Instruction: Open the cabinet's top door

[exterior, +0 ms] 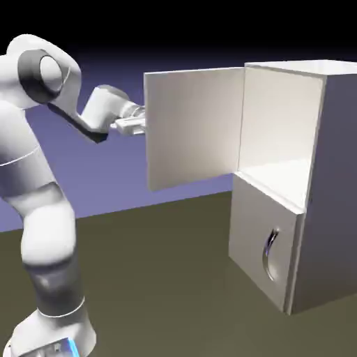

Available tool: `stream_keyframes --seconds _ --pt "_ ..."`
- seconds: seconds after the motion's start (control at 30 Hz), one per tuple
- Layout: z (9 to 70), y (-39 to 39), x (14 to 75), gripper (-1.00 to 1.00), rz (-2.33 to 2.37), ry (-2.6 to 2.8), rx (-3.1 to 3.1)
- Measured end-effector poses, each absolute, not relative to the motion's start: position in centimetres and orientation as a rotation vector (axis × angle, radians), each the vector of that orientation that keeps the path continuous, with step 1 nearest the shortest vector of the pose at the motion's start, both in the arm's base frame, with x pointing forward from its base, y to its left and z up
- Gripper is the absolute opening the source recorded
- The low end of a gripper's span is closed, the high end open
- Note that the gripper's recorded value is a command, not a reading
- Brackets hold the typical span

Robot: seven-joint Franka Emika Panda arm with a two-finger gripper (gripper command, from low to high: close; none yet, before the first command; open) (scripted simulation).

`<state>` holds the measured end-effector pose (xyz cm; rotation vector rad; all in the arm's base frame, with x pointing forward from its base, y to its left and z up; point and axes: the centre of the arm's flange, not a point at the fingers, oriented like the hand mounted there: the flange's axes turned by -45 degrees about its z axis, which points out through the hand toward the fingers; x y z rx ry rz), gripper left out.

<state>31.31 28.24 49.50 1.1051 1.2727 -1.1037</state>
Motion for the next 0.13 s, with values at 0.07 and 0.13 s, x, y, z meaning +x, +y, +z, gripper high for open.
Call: stream_keyframes --seconds 0.07,0.13 --pt "49.5 28.9 31.5 -1.0 -1.122 1.262 1.122" --pt "49.5 29.7 31.7 -1.0 -1.136 1.254 1.137"
